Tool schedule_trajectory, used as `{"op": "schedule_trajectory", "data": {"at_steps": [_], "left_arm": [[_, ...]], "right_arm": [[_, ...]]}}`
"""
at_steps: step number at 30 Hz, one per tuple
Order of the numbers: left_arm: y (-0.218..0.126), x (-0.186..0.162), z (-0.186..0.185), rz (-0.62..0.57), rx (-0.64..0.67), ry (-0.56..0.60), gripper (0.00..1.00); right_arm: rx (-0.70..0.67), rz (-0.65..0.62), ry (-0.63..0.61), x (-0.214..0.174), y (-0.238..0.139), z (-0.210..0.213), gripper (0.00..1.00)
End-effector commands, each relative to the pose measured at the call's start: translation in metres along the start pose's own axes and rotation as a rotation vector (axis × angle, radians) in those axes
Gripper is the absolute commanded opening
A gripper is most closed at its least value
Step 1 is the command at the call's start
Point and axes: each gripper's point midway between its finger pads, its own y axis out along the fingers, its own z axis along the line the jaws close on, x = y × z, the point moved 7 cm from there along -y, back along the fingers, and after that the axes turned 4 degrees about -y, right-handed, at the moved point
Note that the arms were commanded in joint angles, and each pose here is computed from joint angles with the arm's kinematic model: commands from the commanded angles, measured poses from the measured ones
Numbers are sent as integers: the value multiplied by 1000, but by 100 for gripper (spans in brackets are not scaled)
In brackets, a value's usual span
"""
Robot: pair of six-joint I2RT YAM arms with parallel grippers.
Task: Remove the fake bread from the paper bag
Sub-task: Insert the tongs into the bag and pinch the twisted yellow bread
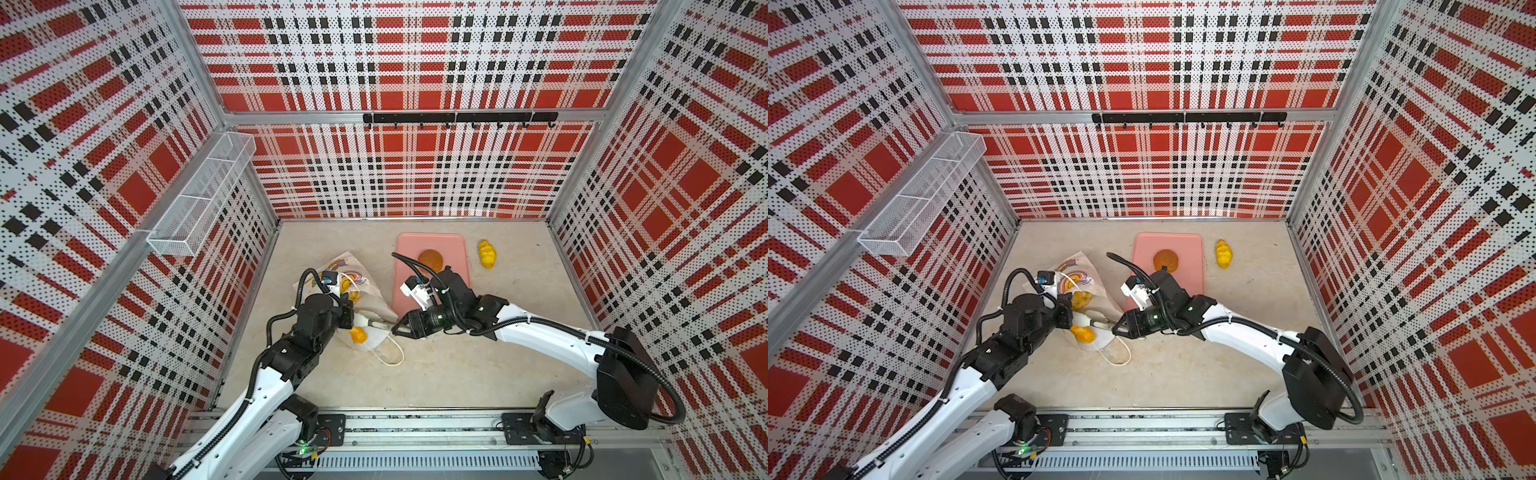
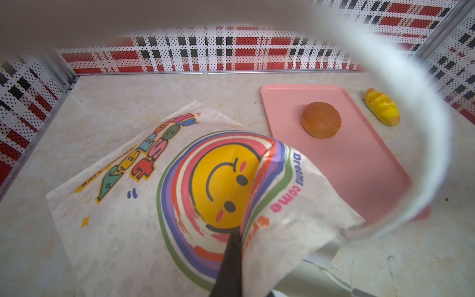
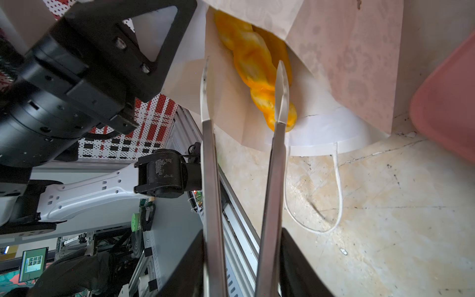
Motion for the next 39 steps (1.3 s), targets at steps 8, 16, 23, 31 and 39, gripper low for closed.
{"op": "schedule_trajectory", "data": {"at_steps": [8, 16, 23, 31, 39], "left_arm": [[-1, 2, -4, -19, -20, -10, 0], [-2, 2, -4, -22, -26, -10, 0], [-2, 3, -5, -23, -28, -7, 0], [-4, 4, -5, -30, -25, -4, 0], [-7, 5, -4, -41, -21, -7, 0]], "right_arm": [[-47, 57, -106, 14, 18, -7, 45], [-43, 83, -94, 16, 32, -14, 44], [-23, 89, -83, 16, 38, -12, 27], [-63, 71, -119, 12, 1, 8, 1], [-96, 73, -120, -2, -21, 12, 0]]}}
